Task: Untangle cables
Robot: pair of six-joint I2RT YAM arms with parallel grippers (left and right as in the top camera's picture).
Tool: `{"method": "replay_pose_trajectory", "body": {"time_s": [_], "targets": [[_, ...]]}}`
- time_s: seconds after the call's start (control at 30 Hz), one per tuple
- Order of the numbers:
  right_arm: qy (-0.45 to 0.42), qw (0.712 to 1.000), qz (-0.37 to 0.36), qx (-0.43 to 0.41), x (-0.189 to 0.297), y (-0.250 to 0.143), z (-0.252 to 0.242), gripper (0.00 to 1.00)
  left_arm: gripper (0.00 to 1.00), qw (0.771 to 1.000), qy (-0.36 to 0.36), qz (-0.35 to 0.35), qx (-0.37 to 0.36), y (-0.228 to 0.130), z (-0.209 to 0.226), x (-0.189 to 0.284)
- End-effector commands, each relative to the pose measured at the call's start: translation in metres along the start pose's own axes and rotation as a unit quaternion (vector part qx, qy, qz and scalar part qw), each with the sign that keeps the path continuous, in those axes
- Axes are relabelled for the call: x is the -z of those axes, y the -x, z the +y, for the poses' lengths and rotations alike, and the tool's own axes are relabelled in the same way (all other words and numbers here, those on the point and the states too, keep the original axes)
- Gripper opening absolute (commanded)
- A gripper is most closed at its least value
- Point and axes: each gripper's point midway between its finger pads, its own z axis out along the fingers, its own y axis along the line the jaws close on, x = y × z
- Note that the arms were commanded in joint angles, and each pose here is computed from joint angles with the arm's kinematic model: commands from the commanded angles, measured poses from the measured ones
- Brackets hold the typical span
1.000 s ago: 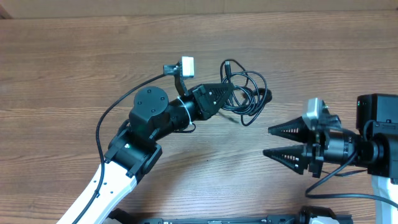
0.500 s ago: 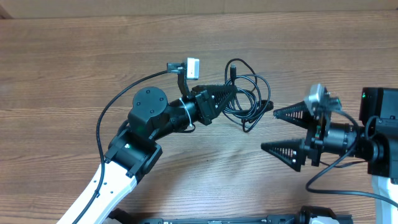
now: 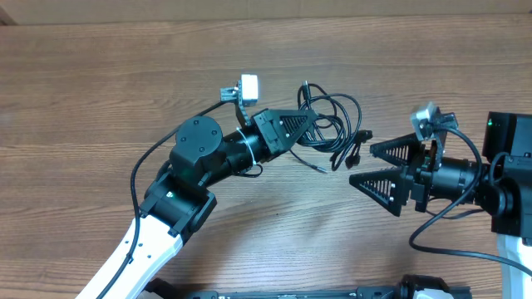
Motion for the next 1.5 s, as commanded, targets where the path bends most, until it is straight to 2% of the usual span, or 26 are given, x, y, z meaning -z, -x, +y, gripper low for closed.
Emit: {"method": "replay_pose_trajectory", "body": {"time_s": [0.0,0.53,0.87,0.9,1.0,1.13,1.23,1.27,1.33,1.4,1.47], "targets": [[0.025,0.999,-0.019,0.022,0.002,0.01,0.014,1.0,0.04,0.999,-0.01,-0.013,0.046,0.007,-0.009,0.001],[0.05,0.998,-0.026,0.022,0.0,0.016,0.015,1.0,0.04,0.998,-0.009,-0.037,0.055,-0.002,-0.013,-0.008],[0.141,0.988,0.023,0.062,-0.034,0.01,0.042,1.0,0.04,0.998,-0.016,-0.039,0.052,-0.004,-0.018,-0.009],[0.147,0.986,0.028,0.066,-0.038,0.009,0.043,0.97,0.04,0.998,-0.016,-0.038,0.052,-0.004,-0.017,-0.009],[0.154,0.985,0.041,0.062,-0.045,0.006,0.043,0.78,0.04,0.998,-0.015,-0.045,0.05,-0.001,-0.017,-0.008],[0.147,0.986,0.046,0.057,-0.045,0.004,0.04,0.64,0.04,0.997,-0.013,-0.053,0.05,0.005,-0.015,-0.006],[0.148,0.986,0.046,0.056,-0.045,0.003,0.041,0.46,0.04,0.997,-0.011,-0.059,0.05,0.009,-0.014,-0.005],[0.15,0.986,0.045,0.056,-0.045,0.004,0.042,0.35,0.04,0.997,-0.008,-0.061,0.047,0.011,-0.012,-0.005],[0.154,0.985,0.042,0.061,-0.044,0.005,0.043,0.22,0.04,0.997,0.008,-0.066,0.05,0.013,-0.004,-0.004],[0.165,0.983,0.033,0.078,-0.043,0.008,0.047,0.17,0.04,0.996,0.028,-0.069,0.058,0.015,0.007,-0.002],[0.185,0.977,0.021,0.105,-0.041,0.011,0.053,0.16,0.04,0.994,0.046,-0.072,0.066,0.018,0.017,0.0]]}}
